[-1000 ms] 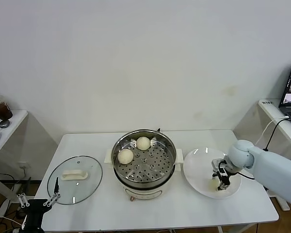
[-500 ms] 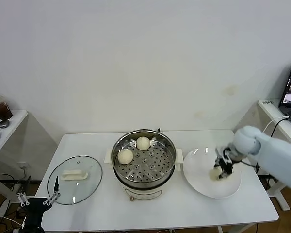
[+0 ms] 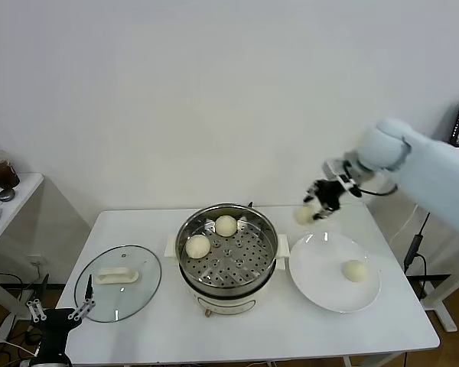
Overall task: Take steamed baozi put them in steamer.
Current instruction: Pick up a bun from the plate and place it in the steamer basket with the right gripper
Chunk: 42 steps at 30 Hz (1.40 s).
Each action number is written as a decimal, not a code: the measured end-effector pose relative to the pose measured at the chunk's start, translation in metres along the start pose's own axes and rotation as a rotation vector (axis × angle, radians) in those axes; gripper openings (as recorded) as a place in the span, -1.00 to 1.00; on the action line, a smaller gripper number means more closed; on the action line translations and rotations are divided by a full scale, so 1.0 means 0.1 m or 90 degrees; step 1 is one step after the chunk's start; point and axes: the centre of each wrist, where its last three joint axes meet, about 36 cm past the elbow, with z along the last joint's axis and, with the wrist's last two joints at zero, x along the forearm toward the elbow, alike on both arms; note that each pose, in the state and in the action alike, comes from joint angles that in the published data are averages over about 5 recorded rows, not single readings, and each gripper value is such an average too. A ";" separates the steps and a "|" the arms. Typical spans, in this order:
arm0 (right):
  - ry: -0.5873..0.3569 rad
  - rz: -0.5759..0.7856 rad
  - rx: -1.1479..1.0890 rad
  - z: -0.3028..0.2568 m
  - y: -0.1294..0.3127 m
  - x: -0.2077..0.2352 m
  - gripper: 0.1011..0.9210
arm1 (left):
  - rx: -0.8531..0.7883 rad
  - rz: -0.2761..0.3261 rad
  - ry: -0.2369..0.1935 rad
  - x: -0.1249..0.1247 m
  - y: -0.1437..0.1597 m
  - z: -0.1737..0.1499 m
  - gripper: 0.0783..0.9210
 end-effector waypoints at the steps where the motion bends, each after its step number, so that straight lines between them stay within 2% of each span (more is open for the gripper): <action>1: -0.007 -0.001 0.023 -0.11 -0.05 -0.01 -0.13 | 0.000 -0.001 0.001 0.00 0.00 0.00 0.77; 9: -0.051 -0.036 0.222 -0.95 -0.28 -0.40 -0.11 | 0.002 -0.008 0.005 0.03 0.00 0.01 0.77; 17: -0.070 -0.082 0.427 -1.57 -0.36 -0.95 -0.11 | -0.002 -0.017 0.007 0.05 0.04 0.01 0.77; 26: -0.084 -0.133 0.584 -1.86 -0.22 -1.45 -0.11 | 0.000 -0.023 0.008 0.05 0.04 0.02 0.77; 34: -0.089 -0.148 0.660 -1.96 -0.15 -1.65 -0.07 | -0.002 -0.026 0.008 0.06 0.06 0.03 0.77; 37: -0.092 -0.148 0.675 -1.97 -0.14 -1.67 0.01 | -0.002 -0.027 0.009 0.06 0.06 0.04 0.77; 42: -0.093 -0.146 0.686 -1.97 -0.14 -1.64 0.34 | -0.002 -0.027 0.009 0.05 0.06 0.04 0.77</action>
